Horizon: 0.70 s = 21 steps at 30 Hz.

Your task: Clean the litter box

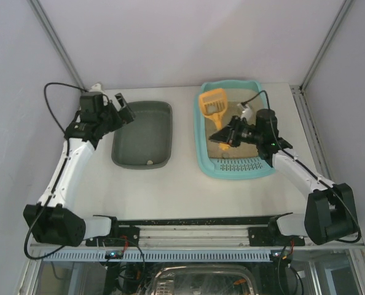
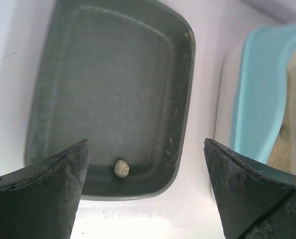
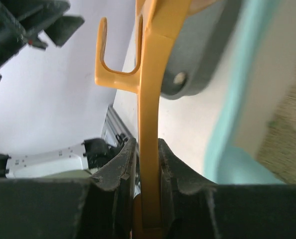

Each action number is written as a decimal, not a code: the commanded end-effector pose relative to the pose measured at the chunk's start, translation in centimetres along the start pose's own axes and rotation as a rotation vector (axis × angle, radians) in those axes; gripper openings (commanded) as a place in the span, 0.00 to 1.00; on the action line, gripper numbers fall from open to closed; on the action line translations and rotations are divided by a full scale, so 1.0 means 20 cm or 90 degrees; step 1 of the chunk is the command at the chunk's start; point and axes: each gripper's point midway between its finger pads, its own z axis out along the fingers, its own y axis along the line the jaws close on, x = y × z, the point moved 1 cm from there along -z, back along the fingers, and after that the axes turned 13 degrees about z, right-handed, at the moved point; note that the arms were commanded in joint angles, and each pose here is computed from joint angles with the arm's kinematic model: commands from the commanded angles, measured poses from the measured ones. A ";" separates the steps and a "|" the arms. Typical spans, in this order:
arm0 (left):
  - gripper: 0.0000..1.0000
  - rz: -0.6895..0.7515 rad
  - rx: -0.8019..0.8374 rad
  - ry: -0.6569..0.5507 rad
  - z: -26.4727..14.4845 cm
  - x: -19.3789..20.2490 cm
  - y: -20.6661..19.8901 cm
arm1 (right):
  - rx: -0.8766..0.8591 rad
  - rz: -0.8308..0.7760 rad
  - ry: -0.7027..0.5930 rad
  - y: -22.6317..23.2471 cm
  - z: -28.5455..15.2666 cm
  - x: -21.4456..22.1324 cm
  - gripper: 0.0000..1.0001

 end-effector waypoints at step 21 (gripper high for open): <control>1.00 -0.321 -0.210 -0.146 -0.75 0.21 0.38 | 0.598 -0.555 0.037 -0.04 0.87 0.46 0.00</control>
